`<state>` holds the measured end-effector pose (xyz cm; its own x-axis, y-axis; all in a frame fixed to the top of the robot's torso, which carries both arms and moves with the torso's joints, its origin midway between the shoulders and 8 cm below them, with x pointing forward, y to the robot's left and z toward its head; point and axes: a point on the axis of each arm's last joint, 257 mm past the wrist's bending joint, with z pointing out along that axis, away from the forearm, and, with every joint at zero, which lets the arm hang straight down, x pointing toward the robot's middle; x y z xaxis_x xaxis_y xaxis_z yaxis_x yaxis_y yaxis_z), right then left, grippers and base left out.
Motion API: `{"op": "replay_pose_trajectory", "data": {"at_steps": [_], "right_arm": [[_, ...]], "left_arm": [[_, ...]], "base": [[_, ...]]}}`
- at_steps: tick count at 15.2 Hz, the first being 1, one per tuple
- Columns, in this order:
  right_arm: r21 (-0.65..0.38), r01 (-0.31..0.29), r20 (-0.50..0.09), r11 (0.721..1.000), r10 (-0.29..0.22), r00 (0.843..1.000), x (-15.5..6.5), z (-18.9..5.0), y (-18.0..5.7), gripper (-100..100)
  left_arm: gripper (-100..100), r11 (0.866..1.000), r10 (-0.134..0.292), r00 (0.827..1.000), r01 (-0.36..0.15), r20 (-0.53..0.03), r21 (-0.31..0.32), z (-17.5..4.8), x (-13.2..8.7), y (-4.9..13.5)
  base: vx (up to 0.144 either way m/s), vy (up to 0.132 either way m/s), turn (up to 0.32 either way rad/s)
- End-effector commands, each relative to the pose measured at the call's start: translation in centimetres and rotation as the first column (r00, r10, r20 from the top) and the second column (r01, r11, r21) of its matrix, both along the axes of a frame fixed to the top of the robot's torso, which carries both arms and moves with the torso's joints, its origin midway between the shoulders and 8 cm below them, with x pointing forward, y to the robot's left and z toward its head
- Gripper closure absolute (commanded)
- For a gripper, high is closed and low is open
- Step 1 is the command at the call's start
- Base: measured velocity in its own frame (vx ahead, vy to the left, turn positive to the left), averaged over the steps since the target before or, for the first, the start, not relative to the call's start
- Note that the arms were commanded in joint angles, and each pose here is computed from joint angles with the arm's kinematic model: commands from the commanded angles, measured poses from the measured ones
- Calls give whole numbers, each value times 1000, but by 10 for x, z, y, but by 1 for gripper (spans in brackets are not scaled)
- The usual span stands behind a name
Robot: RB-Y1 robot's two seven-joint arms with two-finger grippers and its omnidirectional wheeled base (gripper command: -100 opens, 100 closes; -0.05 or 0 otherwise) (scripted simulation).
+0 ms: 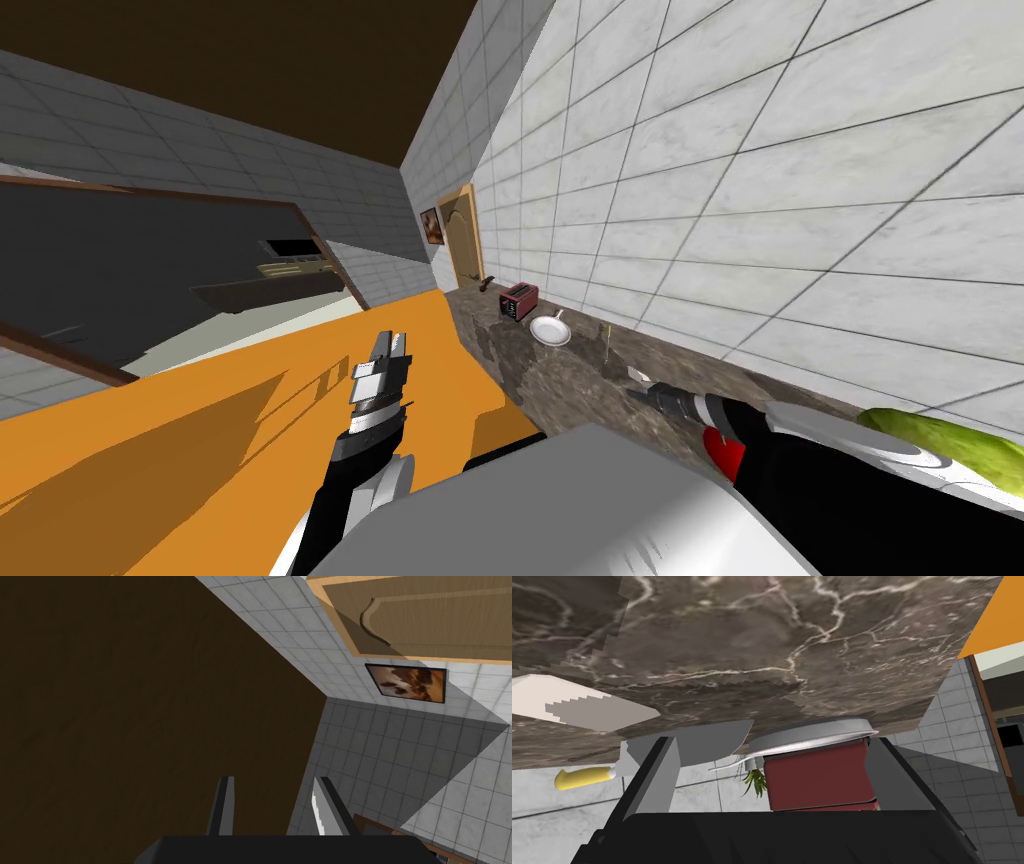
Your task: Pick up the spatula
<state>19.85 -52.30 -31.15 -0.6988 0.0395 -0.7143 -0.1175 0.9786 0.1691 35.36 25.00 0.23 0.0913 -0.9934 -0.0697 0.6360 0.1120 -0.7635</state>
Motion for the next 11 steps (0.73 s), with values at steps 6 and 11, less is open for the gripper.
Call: {"op": "replay_pose_trajectory", "data": {"at_steps": [6,11], "right_arm": [[-155,-103,-255,983,61,965,-73,-19,-58,-100],[-215,-190,-437,958,79,896,-133,-25,-93,-100]], "left_arm": [[0,1000,0,1000,0,0,0,0,0,0],[0,1000,0,1000,0,0,0,0,0,0]], "base": [[1,-22,243],[1,-28,240]]}}
